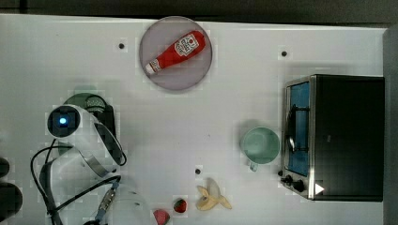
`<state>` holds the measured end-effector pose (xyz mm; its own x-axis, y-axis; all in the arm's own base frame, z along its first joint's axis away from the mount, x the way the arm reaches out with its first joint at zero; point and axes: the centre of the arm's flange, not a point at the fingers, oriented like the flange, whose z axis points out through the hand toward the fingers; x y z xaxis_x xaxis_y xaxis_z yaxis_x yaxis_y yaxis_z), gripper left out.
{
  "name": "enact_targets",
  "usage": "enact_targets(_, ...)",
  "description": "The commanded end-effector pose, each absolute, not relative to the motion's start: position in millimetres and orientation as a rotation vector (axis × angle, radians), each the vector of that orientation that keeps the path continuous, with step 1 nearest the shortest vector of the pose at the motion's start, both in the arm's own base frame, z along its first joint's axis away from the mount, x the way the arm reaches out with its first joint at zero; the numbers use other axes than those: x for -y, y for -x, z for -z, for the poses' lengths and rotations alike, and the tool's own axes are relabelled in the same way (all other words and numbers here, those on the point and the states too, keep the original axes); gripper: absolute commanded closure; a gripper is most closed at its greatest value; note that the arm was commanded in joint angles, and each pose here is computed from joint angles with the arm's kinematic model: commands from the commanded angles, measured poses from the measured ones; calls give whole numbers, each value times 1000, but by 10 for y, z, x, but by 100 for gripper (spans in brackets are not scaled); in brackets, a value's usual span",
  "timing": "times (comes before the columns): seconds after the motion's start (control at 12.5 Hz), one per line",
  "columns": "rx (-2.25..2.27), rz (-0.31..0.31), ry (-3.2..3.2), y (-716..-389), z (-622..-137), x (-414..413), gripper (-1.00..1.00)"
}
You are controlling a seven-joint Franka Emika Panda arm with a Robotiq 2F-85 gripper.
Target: Drag strainer left to right.
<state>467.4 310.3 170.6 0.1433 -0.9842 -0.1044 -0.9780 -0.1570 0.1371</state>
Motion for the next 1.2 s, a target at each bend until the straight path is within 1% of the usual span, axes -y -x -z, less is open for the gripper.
enact_targets(0.08,2128,209,-2286,-4877,-1770,-3018,-100)
enact_targets(0.48,2156,180,-2215,-4913,-1643,-2697,-100)
enact_targets(1.04,2210,95,-2117,-4917,-1664,-1869,-100)
enact_targets(1.2,2195,80,-2119,-4921,-1656,-1592,-100)
